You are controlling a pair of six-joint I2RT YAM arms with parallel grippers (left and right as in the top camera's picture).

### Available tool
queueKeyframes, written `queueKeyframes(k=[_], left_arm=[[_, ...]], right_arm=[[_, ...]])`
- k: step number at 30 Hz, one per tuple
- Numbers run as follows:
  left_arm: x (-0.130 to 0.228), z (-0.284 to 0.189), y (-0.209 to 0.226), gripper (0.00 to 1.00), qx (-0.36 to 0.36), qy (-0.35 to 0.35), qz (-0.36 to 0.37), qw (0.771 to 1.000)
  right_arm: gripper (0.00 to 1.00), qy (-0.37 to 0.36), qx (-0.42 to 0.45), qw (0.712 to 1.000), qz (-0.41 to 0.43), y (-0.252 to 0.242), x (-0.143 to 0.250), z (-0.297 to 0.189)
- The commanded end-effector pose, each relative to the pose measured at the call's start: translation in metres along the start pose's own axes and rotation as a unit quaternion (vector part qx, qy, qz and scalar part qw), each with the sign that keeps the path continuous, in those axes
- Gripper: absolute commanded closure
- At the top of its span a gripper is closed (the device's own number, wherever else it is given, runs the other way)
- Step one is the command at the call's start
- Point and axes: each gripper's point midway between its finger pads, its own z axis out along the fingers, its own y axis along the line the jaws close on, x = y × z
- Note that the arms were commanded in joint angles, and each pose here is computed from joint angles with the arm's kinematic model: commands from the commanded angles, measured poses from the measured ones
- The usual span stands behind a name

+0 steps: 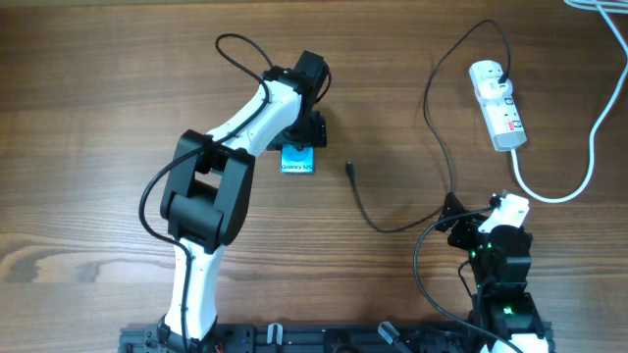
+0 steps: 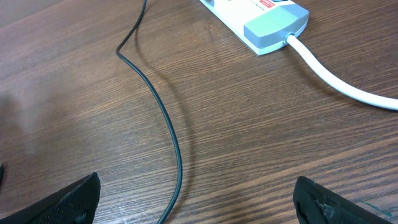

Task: Plug charger to phone and switch on socket

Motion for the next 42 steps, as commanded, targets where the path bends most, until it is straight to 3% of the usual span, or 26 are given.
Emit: queueKeyframes(k=[1,4,5,8,10,12,14,18,21,23,27,42], left_arm=[[0.009,0.014,0.002,0.23,-0.011,0.018,0.001,1.000],[0.009,0.014,0.003,0.20,-0.011,0.019,0.003,1.000],[0.009,0.014,0.003,0.11,-0.011,0.019,0.003,1.000],[0.010,0.014,0.003,0.00,-0.011,0.020,0.016,1.000],[0.010,0.014,0.003,0.00,-0.012,0.021,0.016,1.000],[0.010,0.014,0.003,0.15,-0.012,0.021,0.015,1.000],[0.010,0.014,0.003,0.20,-0.012,0.021,0.016,1.000],[0.010,0.014,0.003,0.41,-0.012,0.021,0.016,1.000],[0.010,0.014,0.003,0.40,-0.012,0.021,0.016,1.000],[0.010,0.014,0.003,0.27,-0.012,0.021,0.016,1.000],[0.010,0.014,0.003,0.33,-0.012,0.021,0.016,1.000],[0.014,-0.028,-0.002,0.35,0.014,0.021,0.012,1.000]], right_arm=[[0.00,-0.011,0.003,1.000,0.005,0.001,-0.009,-0.001],[0.00,-0.011,0.003,1.000,0.005,0.001,-0.009,-0.001],[0.00,-0.011,0.003,1.000,0.005,0.001,-0.009,-0.001],[0.00,-0.011,0.003,1.000,0.005,0.001,-0.009,-0.001],[0.00,-0.011,0.003,1.000,0.005,0.001,-0.009,-0.001],[0.00,-0.011,0.003,1.000,0.005,0.001,-0.009,-0.001],[0.01,-0.011,0.003,1.000,0.005,0.001,-0.009,-0.001],[0.00,-0.011,0.003,1.000,0.005,0.001,-0.009,-0.001],[0.00,-0.011,0.003,1.000,0.005,0.001,-0.009,-0.001],[0.00,-0.011,0.003,1.000,0.005,0.001,-0.009,-0.001],[0.00,-0.011,0.003,1.000,0.005,0.001,-0.009,-0.001],[0.00,-0.011,0.003,1.000,0.005,0.001,-0.009,-0.001]])
